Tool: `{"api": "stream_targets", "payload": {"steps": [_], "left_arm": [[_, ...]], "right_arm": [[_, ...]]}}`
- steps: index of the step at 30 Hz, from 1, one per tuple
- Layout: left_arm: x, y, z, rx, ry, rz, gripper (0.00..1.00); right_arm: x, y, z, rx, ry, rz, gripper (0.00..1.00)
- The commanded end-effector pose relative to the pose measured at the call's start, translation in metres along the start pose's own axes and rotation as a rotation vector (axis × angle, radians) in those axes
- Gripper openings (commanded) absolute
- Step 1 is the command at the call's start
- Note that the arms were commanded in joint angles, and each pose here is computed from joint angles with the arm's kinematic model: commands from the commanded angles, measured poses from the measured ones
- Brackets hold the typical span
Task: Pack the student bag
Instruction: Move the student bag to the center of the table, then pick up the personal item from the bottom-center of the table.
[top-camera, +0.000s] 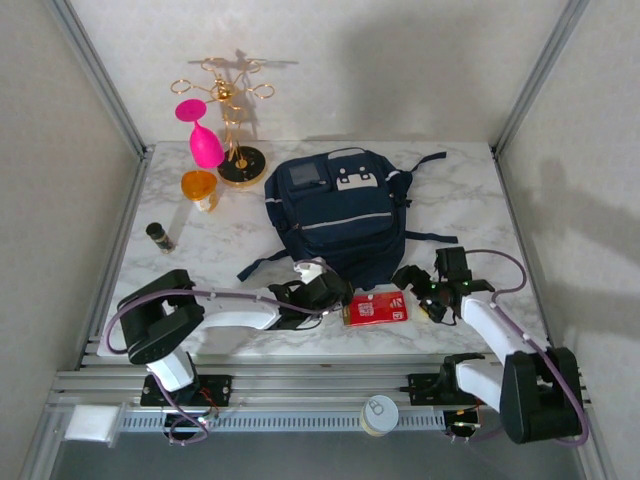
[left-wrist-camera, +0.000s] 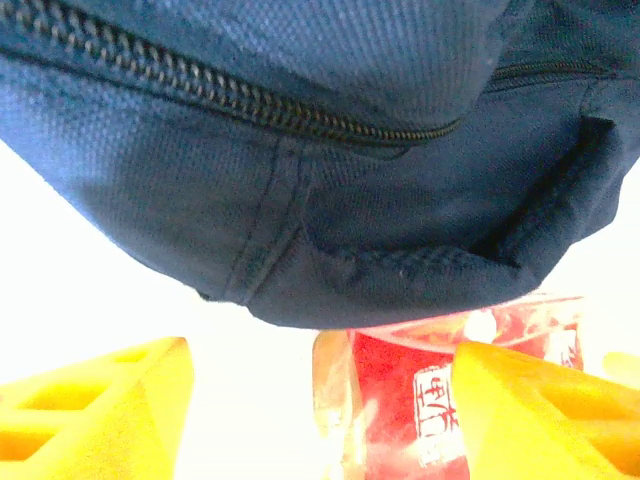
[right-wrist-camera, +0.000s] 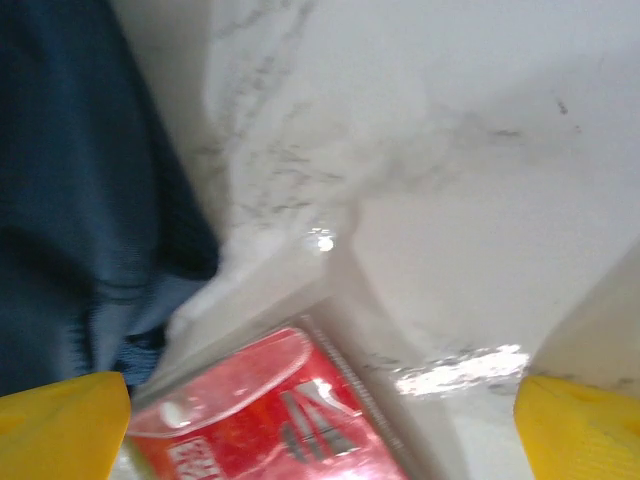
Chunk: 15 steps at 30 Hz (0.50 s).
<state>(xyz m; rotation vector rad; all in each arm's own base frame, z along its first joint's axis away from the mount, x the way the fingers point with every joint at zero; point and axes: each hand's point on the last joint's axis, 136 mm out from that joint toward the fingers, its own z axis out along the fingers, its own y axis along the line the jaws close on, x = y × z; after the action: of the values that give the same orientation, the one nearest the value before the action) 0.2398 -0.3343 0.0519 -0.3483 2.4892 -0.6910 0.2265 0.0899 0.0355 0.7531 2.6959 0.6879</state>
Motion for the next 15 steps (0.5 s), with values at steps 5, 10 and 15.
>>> {"api": "stream_targets", "payload": {"steps": [5, 10, 15], "left_arm": [[0.021, -0.021, 0.008, 0.097, 0.070, -0.014, 0.52], [0.023, -0.005, 0.020, 0.030, 0.068, -0.004, 0.42], [0.025, 0.022, 0.024, -0.028, 0.062, -0.027, 0.30]], "right_arm": [[0.012, 0.008, 0.006, -0.045, 0.061, -0.160, 0.99], [0.020, 0.016, 0.013, -0.071, 0.111, -0.208, 0.99], [0.030, 0.042, 0.004, -0.196, 0.144, -0.267, 0.99]]}}
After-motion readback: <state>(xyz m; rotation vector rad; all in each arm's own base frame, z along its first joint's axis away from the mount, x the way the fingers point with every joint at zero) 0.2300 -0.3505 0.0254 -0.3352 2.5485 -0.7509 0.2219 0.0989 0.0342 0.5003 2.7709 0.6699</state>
